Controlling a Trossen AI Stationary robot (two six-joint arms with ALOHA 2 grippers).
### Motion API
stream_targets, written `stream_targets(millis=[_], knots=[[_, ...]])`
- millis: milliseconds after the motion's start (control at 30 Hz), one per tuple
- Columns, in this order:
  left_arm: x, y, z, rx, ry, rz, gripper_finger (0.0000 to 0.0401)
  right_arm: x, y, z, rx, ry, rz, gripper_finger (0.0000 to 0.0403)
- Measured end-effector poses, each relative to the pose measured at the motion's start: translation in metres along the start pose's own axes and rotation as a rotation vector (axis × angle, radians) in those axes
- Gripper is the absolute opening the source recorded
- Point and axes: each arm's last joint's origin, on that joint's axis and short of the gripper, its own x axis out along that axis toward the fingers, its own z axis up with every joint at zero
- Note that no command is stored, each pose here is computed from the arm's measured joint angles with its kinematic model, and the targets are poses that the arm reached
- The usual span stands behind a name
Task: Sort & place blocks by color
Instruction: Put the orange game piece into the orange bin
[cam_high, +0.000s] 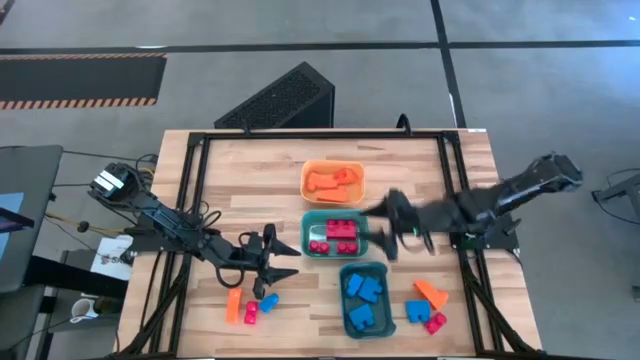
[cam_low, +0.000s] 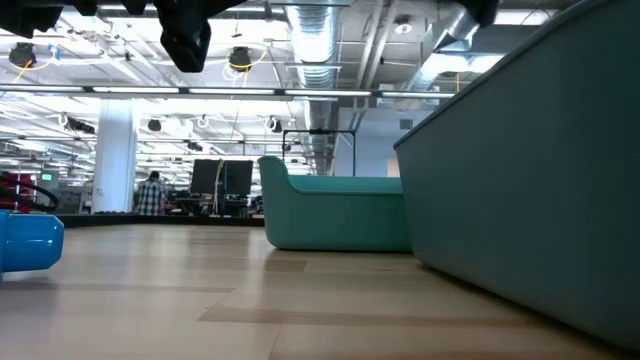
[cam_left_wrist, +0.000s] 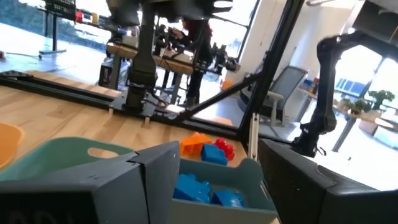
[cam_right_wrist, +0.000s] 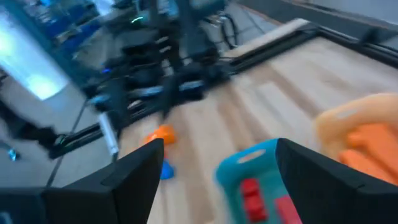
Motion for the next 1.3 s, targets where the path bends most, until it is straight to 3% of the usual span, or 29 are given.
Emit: stream_targets(millis=[267,433,567,700,833,967,1300], knots=[[-0.006,-0.01,-0.003,-0.019,0.067,-0.046,0.0207,-0.005,0.079,-0.067,-0.16,-0.129,0.063,0.0326],[-0.006,-0.025,-0.005,-0.062,0.35,0.071,0.0188,-0.002,0.106,-0.089,-0.224,-0.203,0.155,0.0325],[-0.01,-0.047,0.006,-0.079,0.592,0.191,0.0166,-0.002,0.112,-0.095,-0.261,-0.222,0.175,0.0325],[-0.02,-0.065,0.016,-0.083,0.748,0.32,0.0151,-0.004,0.112,-0.091,-0.255,-0.233,0.182,0.0324],[-0.036,-0.076,0.016,-0.172,0.809,0.415,0.0152,-0.005,0.112,-0.09,-0.249,-0.238,0.185,0.0324],[-0.055,-0.087,0.009,-0.205,0.865,0.432,0.0161,-0.005,0.113,-0.091,-0.238,-0.237,0.191,0.0324],[-0.102,-0.094,-0.002,-0.329,0.8,0.645,0.0165,-0.006,0.113,-0.091,-0.224,-0.236,0.194,0.0324]])
